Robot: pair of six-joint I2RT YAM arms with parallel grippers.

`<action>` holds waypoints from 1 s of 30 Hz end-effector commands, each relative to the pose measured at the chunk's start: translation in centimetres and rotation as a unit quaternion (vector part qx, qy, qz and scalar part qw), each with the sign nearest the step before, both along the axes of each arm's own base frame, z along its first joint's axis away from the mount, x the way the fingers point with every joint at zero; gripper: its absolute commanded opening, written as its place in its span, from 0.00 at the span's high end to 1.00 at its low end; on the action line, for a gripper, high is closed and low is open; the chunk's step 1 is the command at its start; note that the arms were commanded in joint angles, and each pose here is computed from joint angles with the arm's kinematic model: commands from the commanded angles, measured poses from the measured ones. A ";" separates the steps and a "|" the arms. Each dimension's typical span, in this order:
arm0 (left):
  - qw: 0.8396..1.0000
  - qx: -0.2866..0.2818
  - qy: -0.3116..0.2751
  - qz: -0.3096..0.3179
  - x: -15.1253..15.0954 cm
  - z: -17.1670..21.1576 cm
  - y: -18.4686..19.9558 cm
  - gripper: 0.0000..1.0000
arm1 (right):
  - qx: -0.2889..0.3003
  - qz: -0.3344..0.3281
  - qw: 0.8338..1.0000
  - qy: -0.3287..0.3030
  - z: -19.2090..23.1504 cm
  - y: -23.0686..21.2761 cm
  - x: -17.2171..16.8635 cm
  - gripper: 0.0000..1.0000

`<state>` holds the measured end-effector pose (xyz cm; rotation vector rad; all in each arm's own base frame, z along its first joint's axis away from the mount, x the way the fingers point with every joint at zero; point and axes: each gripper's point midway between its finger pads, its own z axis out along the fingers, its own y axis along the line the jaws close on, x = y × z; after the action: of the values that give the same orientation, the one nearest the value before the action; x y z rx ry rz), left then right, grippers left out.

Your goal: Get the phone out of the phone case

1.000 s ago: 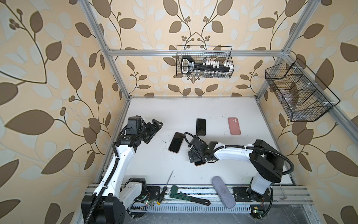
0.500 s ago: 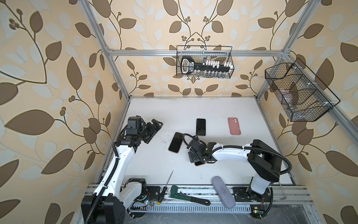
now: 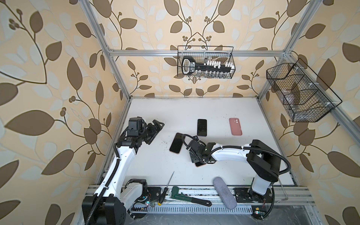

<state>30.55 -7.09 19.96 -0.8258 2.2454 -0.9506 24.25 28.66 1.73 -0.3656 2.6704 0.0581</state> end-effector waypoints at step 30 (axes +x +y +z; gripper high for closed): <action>0.981 -0.062 -0.025 -0.184 -1.1 -2.6 -12.0 0.05 | 0.107 0.053 0.993 -0.005 6.6 0.5 3.3 0.36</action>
<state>28.38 -17.36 16.45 -0.5126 2.4172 -1.2397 26.91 27.59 5.17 -0.4130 2.6660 0.2427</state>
